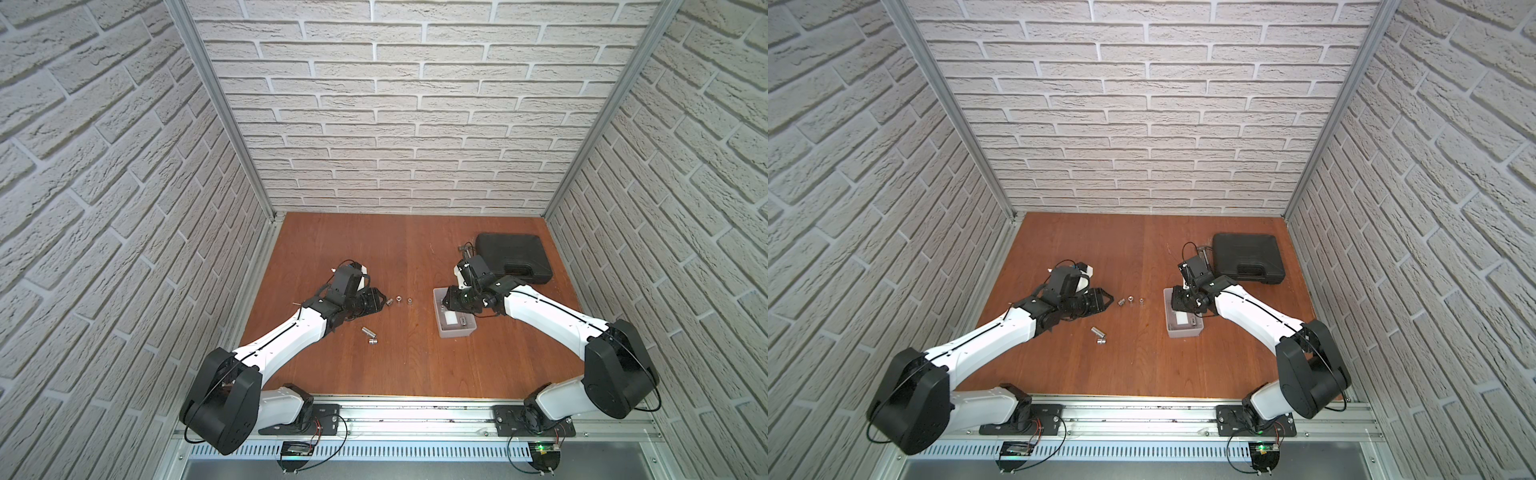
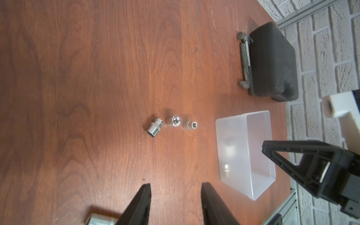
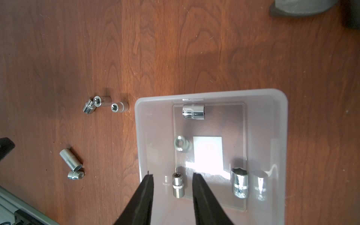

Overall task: Put the socket on the desktop into the storage box
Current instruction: Place the socket head in the storage box.

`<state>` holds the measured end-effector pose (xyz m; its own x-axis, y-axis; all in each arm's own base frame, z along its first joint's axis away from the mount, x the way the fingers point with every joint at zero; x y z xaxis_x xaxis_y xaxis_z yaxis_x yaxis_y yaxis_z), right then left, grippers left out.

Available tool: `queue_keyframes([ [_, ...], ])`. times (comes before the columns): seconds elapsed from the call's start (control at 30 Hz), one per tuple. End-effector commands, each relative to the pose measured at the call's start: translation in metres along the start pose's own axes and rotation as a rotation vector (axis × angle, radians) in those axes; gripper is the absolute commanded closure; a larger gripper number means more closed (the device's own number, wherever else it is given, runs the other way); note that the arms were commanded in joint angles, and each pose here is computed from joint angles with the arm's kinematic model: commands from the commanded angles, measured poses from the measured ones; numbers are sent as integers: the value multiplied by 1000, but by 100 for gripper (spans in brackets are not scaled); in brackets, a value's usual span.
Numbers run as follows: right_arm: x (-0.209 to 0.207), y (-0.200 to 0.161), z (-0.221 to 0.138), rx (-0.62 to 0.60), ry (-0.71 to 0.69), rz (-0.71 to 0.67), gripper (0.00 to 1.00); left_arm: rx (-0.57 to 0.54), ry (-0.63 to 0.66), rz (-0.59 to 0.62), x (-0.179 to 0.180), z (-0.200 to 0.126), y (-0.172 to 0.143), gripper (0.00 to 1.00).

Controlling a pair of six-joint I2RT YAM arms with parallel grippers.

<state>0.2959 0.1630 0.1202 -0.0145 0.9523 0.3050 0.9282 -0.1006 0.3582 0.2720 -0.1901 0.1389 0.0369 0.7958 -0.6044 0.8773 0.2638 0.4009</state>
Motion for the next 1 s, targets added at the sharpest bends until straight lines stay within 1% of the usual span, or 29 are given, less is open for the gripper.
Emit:
queue_keyframes([
  [0.0,5,6,-9,-36,-3,-26,57,-14,-1,20,0,-3,2,52],
  [0.1,13,7,-16,-61,15,-50,56,-11,5,26,0,-3,1,52],
  [0.2,24,8,-23,-87,42,-92,64,0,30,45,1,-5,-2,52],
  [0.27,32,8,-27,-101,62,-124,67,8,57,79,-1,-8,-4,51],
  [0.43,56,7,-35,-134,91,-206,73,43,113,173,-8,-16,-15,50],
  [0.6,67,5,-35,-143,110,-234,77,78,147,220,-8,-22,-26,49],
  [0.7,65,5,-34,-141,95,-232,78,140,139,278,-12,-22,-43,45],
  [0.77,63,3,-33,-138,85,-233,79,196,154,318,-11,-23,-58,45],
  [0.87,61,2,-33,-142,87,-230,79,259,204,358,-5,-28,-78,45],
  [0.97,62,2,-34,-152,96,-222,79,284,266,370,4,-32,-90,45],
])
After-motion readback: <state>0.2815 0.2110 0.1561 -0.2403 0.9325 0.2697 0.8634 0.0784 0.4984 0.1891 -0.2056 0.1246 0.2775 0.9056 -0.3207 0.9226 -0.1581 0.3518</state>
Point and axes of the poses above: each gripper's point midway between its finger pads, its own z axis out along the fingers, its own x axis along the line the jaws close on, y = z × x, the point moved 3 cm from there along -z, back along the fingers, and after that the axes turned 3 degrees about -z, right-handed, at the moved point
